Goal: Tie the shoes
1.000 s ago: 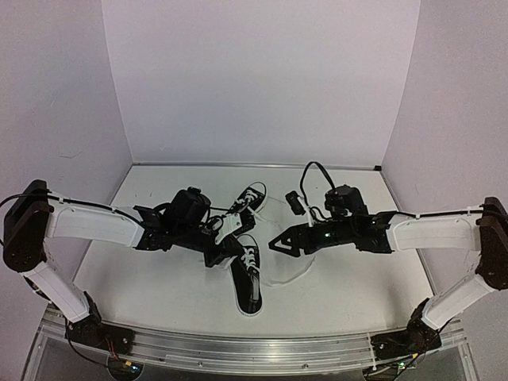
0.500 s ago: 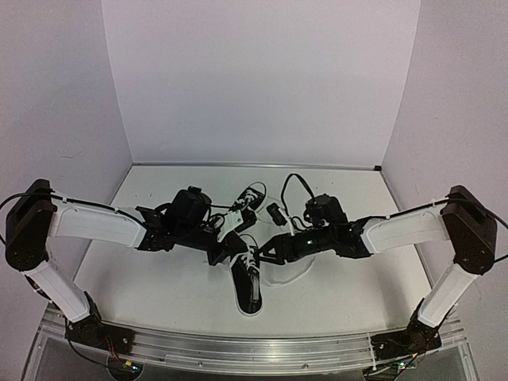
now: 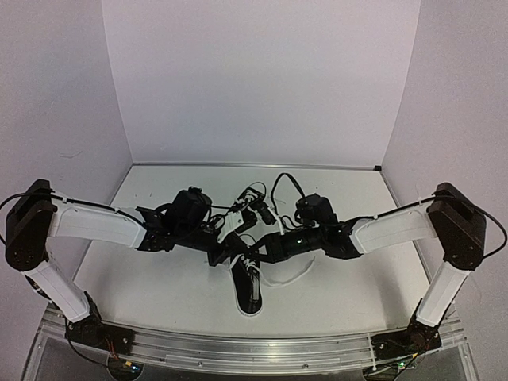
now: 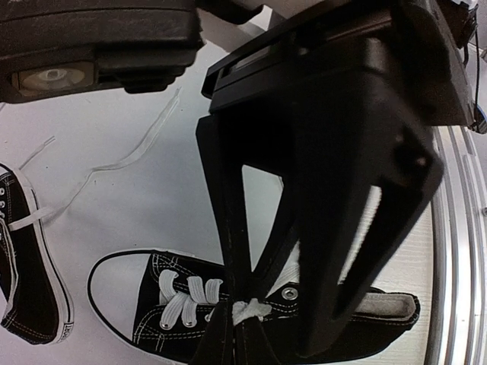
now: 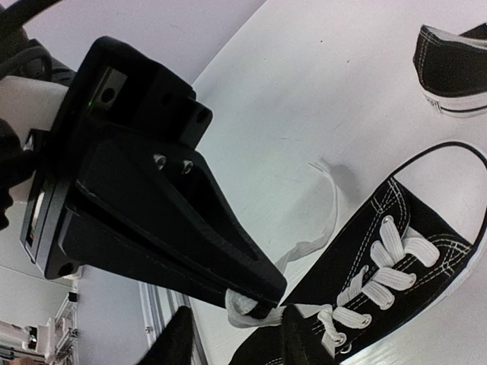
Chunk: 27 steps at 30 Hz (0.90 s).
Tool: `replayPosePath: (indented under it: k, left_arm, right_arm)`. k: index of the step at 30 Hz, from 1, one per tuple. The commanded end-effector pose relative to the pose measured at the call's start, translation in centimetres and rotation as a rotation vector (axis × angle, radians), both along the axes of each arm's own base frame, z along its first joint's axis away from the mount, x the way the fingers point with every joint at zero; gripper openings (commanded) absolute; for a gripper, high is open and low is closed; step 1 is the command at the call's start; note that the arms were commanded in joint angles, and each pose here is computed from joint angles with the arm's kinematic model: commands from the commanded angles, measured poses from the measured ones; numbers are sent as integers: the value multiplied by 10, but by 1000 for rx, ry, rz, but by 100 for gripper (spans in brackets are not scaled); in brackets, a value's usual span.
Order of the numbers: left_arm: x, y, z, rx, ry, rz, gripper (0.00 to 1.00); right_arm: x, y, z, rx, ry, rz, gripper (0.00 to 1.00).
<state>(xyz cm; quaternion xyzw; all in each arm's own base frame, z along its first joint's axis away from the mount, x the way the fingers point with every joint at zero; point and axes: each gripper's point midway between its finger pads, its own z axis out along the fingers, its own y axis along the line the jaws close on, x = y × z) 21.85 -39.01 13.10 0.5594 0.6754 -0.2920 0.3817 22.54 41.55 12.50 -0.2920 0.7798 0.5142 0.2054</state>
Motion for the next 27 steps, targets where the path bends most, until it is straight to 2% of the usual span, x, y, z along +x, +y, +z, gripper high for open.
replayPosePath:
  k: [1, 5, 8, 11, 19, 22, 27]
  left_arm:
    - [-5, -6, 8, -36, -26, -39, 0]
    - [-5, -5, 5, -26, -26, -38, 0]
    - [-5, -2, 3, -11, -29, -30, 3]
    - [-4, 3, 1, 5, -33, -19, 8]
    - [-4, 13, -3, 24, -42, 11, 28]
    - [-4, 9, -3, 18, -35, 2, 29]
    - [-1, 1, 4, -7, -41, -5, 24]
  right_arm:
    - [6, 14, 19, 61, -39, 18, 24]
    - [4, 12, 19, 62, -40, 22, 6]
    - [2, 10, 21, 63, -45, 24, 0]
    - [1, 6, 24, 64, -55, 15, 0]
    - [-1, -4, 29, 56, -72, -17, 0]
    - [0, -6, 29, 51, -76, -22, 0]
    - [-1, -7, 28, 44, -75, -25, 0]
